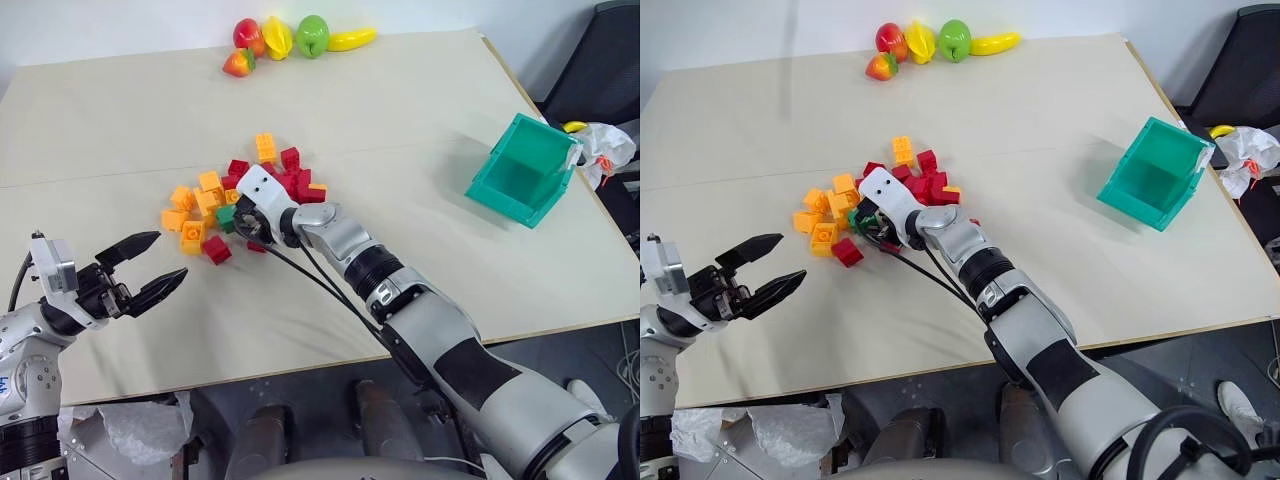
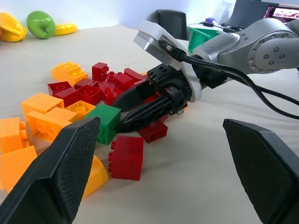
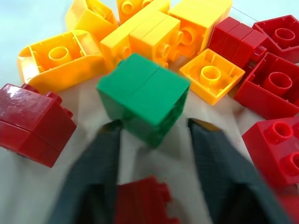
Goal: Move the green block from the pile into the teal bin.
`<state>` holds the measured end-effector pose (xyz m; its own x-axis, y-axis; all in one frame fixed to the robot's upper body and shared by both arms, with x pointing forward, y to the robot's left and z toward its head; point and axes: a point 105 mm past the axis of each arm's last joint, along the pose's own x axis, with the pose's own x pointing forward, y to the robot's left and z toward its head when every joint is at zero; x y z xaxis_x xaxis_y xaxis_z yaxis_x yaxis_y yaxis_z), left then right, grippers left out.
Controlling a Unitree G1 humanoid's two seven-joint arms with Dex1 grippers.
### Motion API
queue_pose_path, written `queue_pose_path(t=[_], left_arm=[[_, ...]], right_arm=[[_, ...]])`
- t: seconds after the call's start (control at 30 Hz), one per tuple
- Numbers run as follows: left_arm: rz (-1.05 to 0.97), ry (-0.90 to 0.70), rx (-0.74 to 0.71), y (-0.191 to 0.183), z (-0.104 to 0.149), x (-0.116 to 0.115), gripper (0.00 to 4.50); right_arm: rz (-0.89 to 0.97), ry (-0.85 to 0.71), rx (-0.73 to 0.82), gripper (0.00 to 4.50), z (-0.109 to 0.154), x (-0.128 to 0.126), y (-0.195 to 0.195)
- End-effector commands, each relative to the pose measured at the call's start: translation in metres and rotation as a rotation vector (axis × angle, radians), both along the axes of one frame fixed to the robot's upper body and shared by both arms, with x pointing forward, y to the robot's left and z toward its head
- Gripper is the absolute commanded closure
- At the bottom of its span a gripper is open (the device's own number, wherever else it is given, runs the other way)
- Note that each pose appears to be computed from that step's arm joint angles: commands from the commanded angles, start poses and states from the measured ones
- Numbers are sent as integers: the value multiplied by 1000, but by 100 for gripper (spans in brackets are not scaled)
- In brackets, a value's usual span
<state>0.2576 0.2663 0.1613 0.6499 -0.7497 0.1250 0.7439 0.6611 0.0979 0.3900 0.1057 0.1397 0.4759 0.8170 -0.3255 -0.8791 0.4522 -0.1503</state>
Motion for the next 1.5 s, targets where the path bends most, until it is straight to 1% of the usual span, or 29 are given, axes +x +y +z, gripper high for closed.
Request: queue_pose_path(t=[0.03,0.1,0.13,0.33,0.6,0.73,0.83,0.97,1.13,1.27,1.37,1.5], left_arm=[[-7,-55,5,-3,10,0,0],[-7,-55,3,-4,10,0,0],[-7,-54,2,-4,10,0,0],[-14,-51,-5,-7,9,3,0],[-36,-53,-5,-12,10,7,0],[-111,-46,-5,-32,11,12,0],[-170,-34,10,-53,11,19,0],[-230,-27,32,-72,13,27,0],[-306,-47,61,-105,21,42,0],[-368,-66,75,-139,31,58,0],[-411,-75,95,-152,35,65,0],[-440,-74,108,-165,39,75,0]], right_arm=[[258,3,156,365,40,-67,83],[261,15,180,432,44,-66,76],[261,13,187,449,46,-65,73],[258,-1,209,449,54,-62,44],[216,-36,207,449,62,-53,-9],[160,-111,165,449,61,-43,-76],[91,-173,108,449,65,-37,-123],[-9,-233,39,449,75,-30,-167],[-233,-321,-90,449,102,-14,-244],[-464,-384,-280,449,122,-1,-321],[-555,-408,-371,449,129,3,-352],[-624,-438,-422,449,136,10,-374]])
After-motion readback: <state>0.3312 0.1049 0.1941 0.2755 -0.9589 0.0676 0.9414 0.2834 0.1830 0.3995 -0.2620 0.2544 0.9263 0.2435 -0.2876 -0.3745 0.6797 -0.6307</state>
